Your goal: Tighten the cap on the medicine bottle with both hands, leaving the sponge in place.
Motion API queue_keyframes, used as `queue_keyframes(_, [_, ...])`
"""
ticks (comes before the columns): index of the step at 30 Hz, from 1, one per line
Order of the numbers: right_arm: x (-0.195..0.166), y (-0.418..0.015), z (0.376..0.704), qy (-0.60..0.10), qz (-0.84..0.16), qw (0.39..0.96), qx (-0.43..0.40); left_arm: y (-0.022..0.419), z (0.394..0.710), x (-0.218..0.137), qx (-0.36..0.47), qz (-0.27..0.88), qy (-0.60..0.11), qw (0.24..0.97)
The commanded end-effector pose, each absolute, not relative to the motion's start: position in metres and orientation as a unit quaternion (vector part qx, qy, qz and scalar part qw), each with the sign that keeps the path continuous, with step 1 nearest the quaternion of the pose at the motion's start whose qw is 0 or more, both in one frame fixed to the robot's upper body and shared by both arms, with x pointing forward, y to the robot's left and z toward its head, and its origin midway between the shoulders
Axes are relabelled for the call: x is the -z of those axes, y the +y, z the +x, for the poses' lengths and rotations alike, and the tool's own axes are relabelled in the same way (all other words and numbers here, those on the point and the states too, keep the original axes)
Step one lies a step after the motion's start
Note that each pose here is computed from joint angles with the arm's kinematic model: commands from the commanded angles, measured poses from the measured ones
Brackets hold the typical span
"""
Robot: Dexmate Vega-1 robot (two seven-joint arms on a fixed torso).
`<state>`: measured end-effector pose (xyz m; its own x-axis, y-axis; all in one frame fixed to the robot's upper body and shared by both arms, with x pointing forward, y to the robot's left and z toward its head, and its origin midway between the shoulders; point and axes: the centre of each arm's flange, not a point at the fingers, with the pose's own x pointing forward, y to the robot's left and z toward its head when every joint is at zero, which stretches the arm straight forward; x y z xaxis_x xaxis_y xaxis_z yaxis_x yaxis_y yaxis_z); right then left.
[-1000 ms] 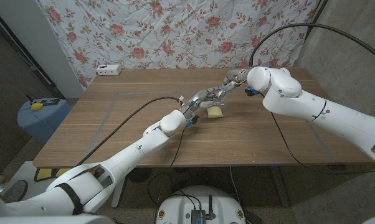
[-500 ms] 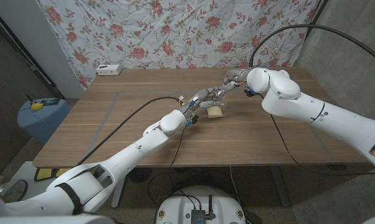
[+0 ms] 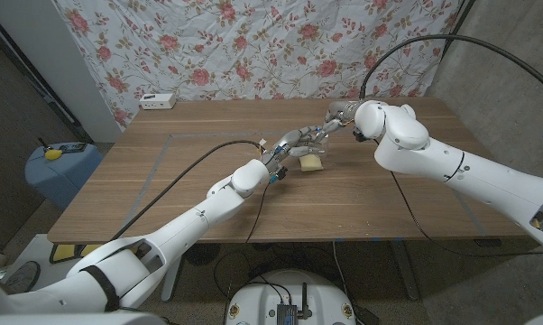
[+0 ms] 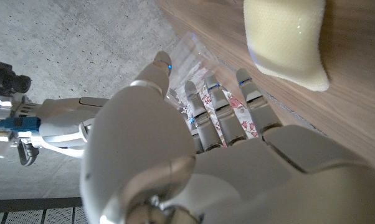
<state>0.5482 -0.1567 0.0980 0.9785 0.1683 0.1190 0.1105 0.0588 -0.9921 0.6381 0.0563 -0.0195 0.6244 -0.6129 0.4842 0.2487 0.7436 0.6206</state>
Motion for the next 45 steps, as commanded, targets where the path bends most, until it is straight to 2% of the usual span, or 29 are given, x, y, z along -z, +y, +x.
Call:
queue_keyframes(1, [-0.094, -0.152, 0.549, -0.106, -0.683, 0.723, -0.012, 0.058, 0.639, 0.02, 0.248, 0.256, -0.353, 0.865])
queue_keyframes(19, [-0.09, -0.141, 0.554, -0.106, -0.686, 0.719, 0.017, 0.059, 0.642, 0.019, 0.247, 0.253, -0.354, 0.866])
queue_keyframes(45, [-0.088, -0.132, 0.554, -0.099, -0.719, 0.684, 0.079, 0.06, 0.643, 0.018, 0.248, 0.252, -0.355, 0.865])
